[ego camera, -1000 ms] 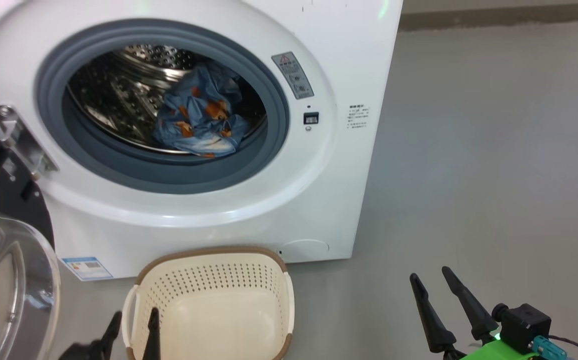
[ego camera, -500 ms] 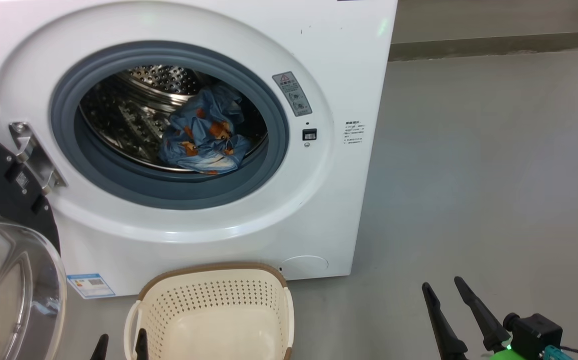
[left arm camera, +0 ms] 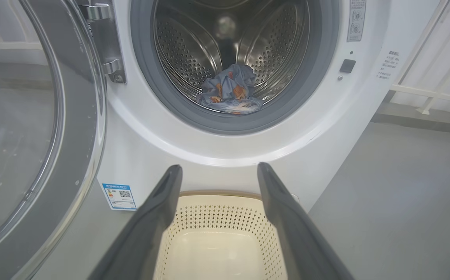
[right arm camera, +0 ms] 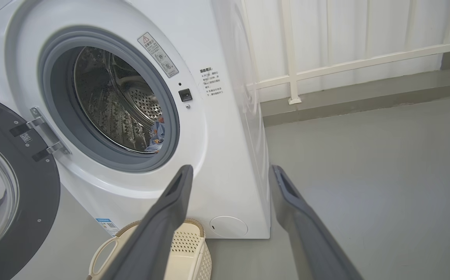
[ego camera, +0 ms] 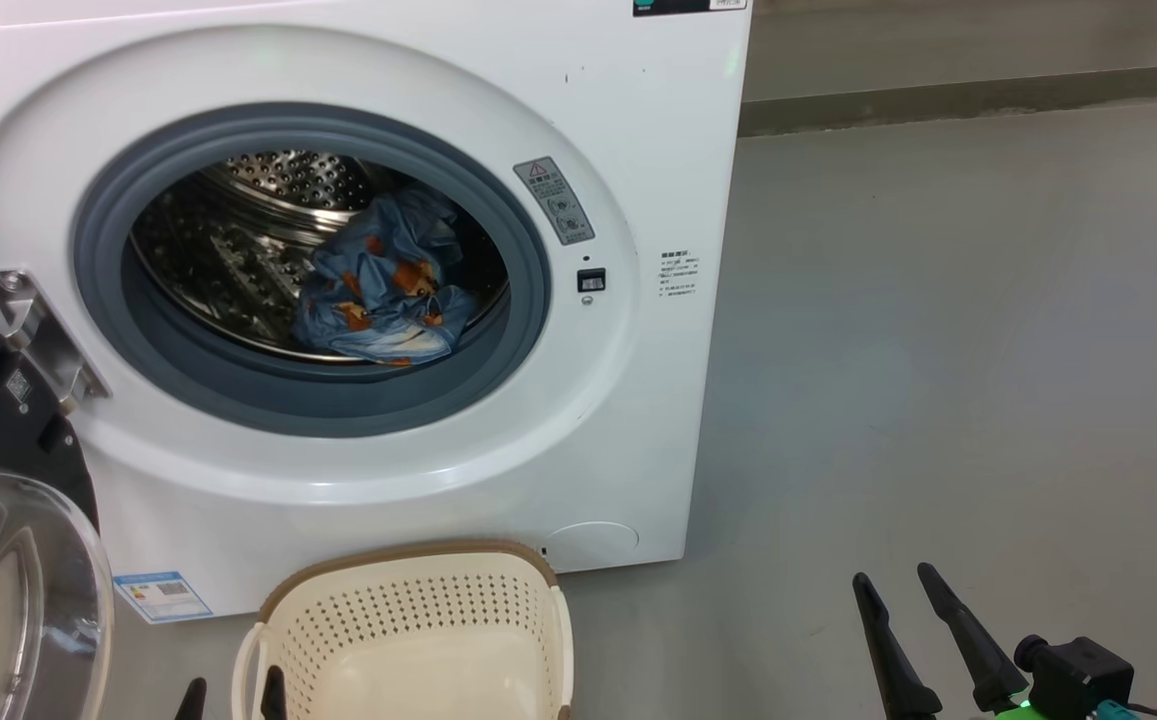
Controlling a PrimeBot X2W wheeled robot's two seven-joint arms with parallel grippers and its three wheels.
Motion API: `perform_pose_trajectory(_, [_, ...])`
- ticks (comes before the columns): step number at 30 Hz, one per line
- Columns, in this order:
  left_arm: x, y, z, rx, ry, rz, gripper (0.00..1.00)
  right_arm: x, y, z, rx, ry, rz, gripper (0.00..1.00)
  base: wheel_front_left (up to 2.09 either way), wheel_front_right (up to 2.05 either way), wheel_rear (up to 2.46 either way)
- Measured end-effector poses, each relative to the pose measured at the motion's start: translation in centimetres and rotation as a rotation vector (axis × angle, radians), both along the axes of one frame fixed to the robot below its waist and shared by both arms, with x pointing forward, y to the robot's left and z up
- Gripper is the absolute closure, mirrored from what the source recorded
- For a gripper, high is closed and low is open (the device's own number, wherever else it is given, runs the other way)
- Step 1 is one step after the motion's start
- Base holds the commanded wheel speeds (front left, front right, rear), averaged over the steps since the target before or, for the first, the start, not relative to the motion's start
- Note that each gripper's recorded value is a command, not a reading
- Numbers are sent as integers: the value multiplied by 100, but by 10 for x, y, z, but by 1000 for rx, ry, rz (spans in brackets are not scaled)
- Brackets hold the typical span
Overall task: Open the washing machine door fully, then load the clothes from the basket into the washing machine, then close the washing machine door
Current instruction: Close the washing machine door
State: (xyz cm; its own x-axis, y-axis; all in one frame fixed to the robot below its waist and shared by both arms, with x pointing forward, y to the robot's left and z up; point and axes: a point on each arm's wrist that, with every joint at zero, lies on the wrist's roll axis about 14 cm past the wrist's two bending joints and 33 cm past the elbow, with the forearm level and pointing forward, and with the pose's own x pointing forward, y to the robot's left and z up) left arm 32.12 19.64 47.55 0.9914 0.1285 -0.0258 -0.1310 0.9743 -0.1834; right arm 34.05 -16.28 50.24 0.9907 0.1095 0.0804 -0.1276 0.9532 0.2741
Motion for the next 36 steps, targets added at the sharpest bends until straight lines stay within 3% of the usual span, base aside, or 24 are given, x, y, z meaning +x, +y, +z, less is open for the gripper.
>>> perform_pose_trajectory(9, [-3, 2, -6, 12, 20, 9, 0, 0, -1, 0, 2, -1, -4, 0, -25, 25, 0])
perform_pose_trajectory(26, [-4, 4, -10, 14, 34, 19, 0, 1, 1, -2, 5, 5, 1, 0, -143, 143, 0])
perform_pose_trajectory(36, [-3, 3, -10, 15, 36, 15, 0, 1, 1, -2, 5, 7, 0, 0, -36, 36, 0])
